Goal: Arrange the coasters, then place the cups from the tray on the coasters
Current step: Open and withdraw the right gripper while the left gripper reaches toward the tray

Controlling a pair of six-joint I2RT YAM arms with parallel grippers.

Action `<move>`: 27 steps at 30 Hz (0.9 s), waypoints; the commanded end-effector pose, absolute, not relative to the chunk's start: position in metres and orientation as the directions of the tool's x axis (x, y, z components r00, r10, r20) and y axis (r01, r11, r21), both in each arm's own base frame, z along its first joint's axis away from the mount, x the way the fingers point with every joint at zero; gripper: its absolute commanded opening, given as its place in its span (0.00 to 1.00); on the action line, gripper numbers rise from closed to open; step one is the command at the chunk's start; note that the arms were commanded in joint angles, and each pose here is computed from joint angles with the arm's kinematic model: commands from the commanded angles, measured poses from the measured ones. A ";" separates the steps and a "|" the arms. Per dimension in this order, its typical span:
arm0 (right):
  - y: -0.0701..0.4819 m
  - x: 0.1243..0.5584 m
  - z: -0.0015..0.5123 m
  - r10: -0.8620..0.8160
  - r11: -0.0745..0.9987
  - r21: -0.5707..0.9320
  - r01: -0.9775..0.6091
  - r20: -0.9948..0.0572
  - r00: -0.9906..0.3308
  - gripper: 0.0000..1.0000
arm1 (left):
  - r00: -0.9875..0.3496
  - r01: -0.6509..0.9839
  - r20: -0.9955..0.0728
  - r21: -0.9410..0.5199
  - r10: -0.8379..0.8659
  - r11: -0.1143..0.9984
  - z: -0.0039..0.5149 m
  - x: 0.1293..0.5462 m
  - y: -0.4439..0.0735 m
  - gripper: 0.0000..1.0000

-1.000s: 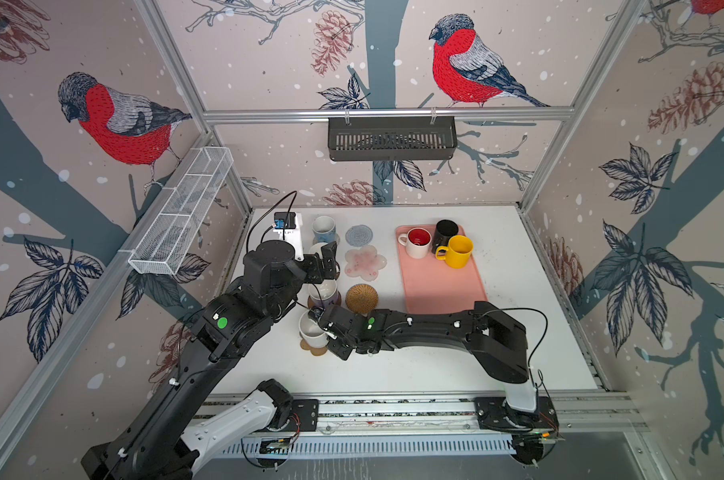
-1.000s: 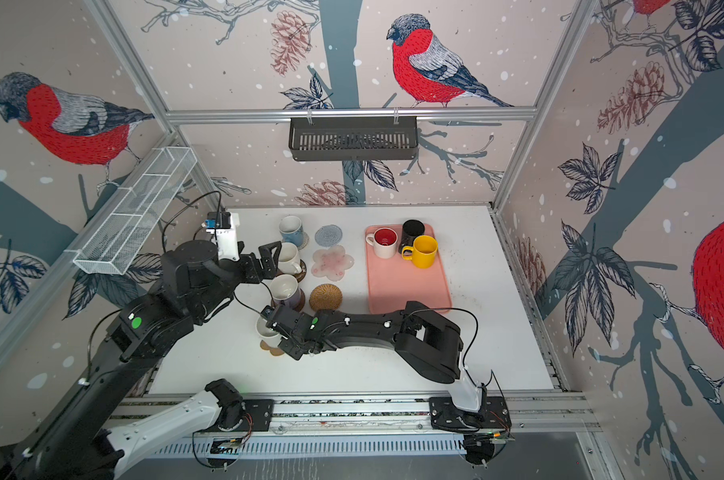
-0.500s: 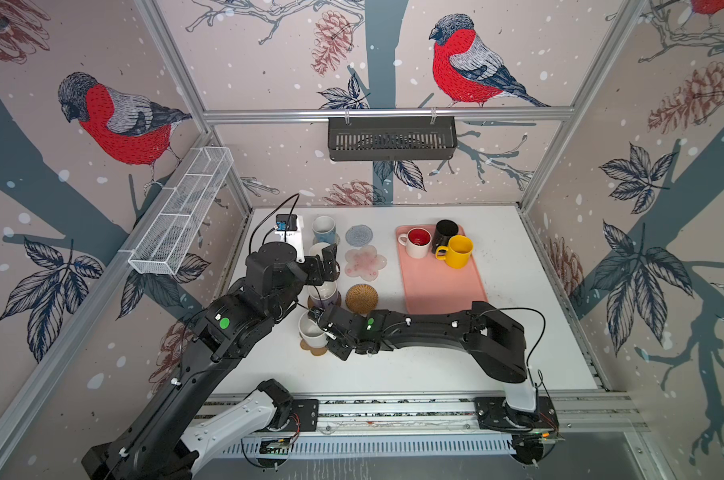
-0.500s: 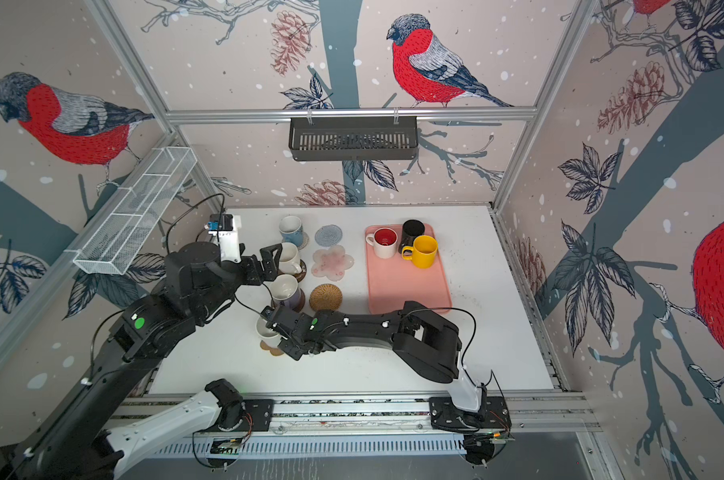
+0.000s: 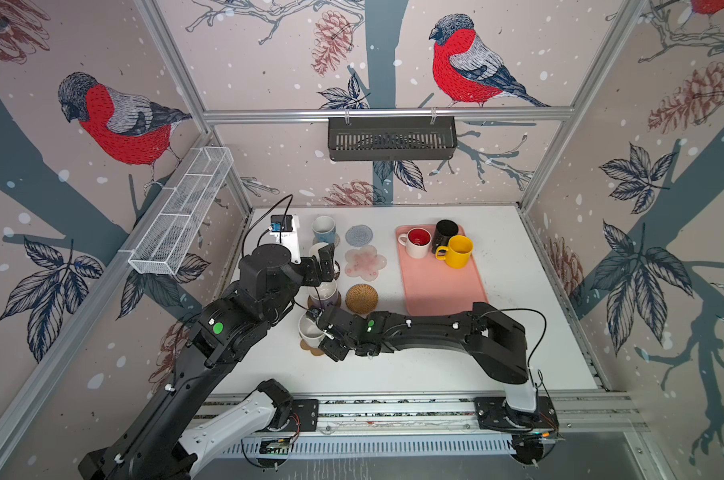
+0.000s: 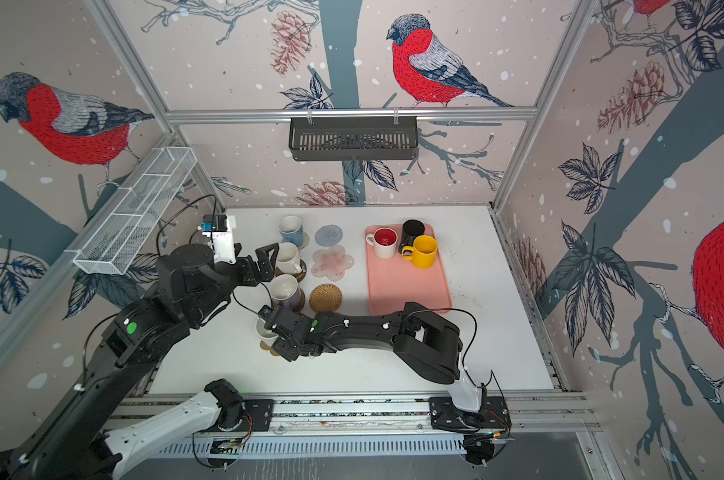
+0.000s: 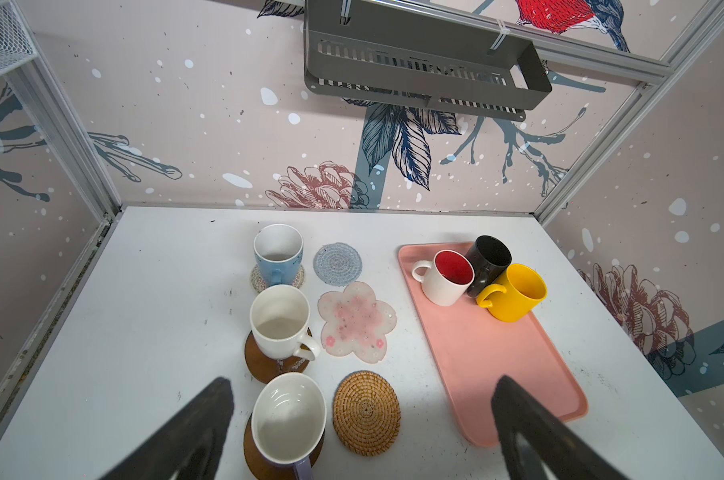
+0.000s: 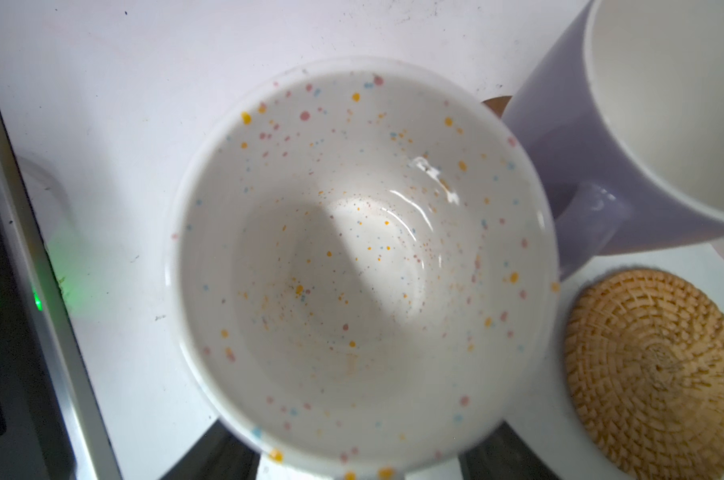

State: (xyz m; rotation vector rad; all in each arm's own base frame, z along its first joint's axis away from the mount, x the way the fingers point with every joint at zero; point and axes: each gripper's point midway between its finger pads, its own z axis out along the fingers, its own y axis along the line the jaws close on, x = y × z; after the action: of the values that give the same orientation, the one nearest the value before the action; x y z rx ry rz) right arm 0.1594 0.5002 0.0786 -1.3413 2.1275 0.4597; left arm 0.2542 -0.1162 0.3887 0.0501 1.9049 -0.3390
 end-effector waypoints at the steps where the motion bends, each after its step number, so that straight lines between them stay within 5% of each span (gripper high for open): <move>1: 0.503 0.162 0.095 -0.668 0.447 -0.033 -0.894 -0.676 -0.309 0.83 | -0.334 0.199 -0.933 -0.207 -0.132 0.958 0.398 0.253 -0.113 0.97; 14: 0.470 0.162 0.152 -0.535 0.504 -0.019 -0.863 -0.792 -0.295 0.89 | -0.404 0.252 -0.914 -0.148 -0.035 0.956 0.394 0.257 -0.127 0.97; 27: 0.342 0.184 0.197 -0.252 0.673 0.137 -0.727 -0.882 -0.399 0.89 | -0.475 0.377 -0.880 -0.177 0.025 0.909 0.367 0.295 -0.188 0.84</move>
State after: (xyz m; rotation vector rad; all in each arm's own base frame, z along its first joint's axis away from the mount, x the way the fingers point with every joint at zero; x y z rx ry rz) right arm 0.1751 0.3580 0.1833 -0.9058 1.9754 0.5913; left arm 0.2873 -0.1741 0.3591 0.2598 2.0746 -0.3753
